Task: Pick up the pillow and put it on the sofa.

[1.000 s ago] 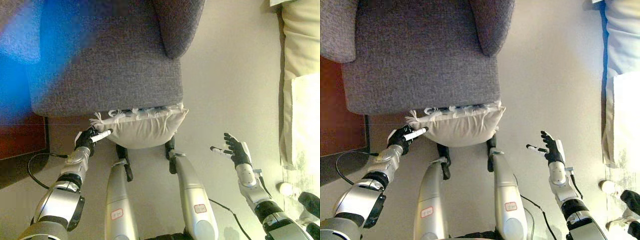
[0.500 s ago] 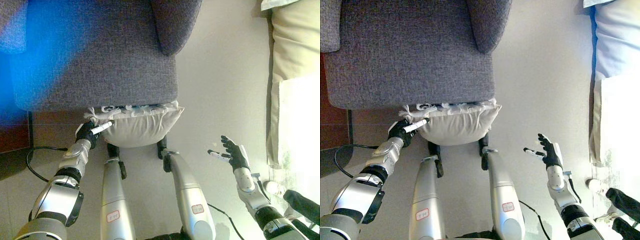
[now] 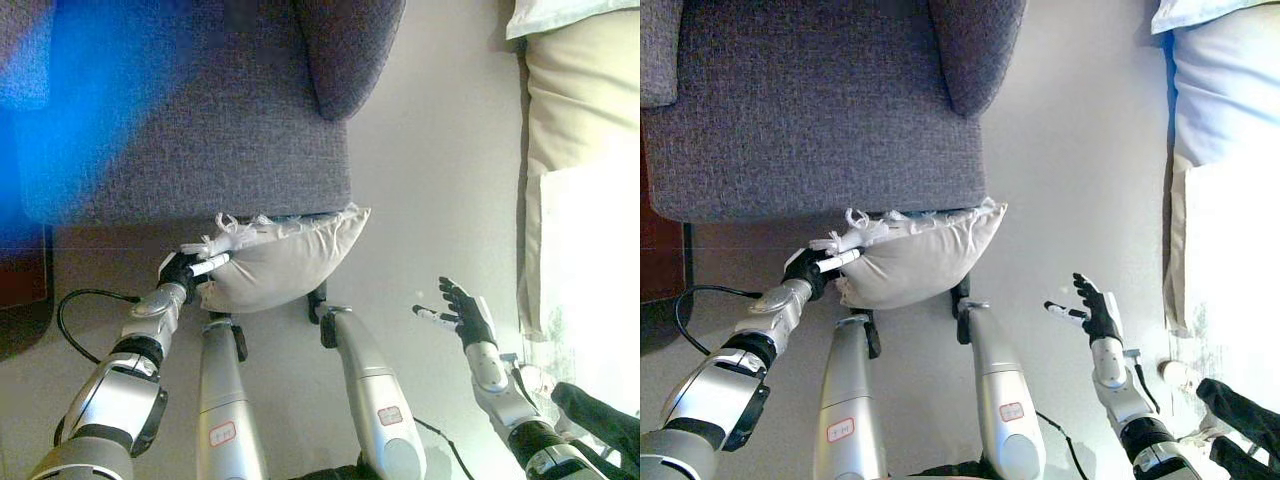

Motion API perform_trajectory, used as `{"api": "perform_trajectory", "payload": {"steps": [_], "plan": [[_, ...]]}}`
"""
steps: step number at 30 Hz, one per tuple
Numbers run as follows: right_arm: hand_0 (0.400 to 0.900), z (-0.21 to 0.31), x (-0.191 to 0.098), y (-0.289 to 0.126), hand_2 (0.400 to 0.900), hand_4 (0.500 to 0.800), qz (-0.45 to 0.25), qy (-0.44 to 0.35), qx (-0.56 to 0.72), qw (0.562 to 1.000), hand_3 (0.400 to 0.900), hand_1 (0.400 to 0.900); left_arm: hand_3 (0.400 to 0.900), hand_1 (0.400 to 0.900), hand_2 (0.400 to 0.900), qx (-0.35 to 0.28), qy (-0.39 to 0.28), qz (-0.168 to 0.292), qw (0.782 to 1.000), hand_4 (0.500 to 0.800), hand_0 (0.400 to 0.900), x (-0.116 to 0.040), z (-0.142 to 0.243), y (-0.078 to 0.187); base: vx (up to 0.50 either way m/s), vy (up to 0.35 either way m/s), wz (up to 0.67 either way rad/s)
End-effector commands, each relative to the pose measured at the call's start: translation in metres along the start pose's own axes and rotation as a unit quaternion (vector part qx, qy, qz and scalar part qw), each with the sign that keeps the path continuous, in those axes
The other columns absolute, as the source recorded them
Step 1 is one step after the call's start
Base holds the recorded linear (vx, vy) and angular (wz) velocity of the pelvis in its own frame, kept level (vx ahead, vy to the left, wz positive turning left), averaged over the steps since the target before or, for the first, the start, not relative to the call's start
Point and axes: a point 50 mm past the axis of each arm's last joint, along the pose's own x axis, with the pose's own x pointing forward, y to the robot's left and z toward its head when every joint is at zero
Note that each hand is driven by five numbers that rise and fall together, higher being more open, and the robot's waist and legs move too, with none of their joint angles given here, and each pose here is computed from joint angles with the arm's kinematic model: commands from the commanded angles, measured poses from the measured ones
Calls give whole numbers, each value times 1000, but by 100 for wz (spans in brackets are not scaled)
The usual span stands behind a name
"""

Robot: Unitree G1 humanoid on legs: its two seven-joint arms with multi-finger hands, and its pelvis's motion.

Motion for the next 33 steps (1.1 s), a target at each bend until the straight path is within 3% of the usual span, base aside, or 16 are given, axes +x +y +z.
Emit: {"api": "perform_trajectory", "payload": {"steps": [1,10,17,22,27,33], "plan": [[900,-1,-8,-14,900,800,-40,-18,20,999,900,900,400,400,400,12,-70,-31,997,500,400,3,33,-4,6,1,-3],[900,-4,-8,-14,900,800,-41,-9,11,999,900,900,400,400,400,11,-58,-35,998,500,400,1,22,-7,-3,15,-4],[900,-29,-14,-18,900,800,-43,31,4,999,900,900,400,400,400,16,-34,-43,998,500,400,-9,-23,-14,5,38,-7],[900,-49,-23,-20,900,800,-40,69,-26,996,900,900,400,400,400,31,12,-52,998,500,400,-27,-73,-19,30,80,-8],[900,-68,-29,-43,900,800,-39,113,-74,990,900,900,400,400,400,51,56,-40,996,500,400,-59,-118,6,116,116,-12],[900,-75,-31,-72,900,800,-44,155,-108,981,900,900,400,400,400,137,39,-90,986,500,400,-79,-112,25,115,68,0]]}}
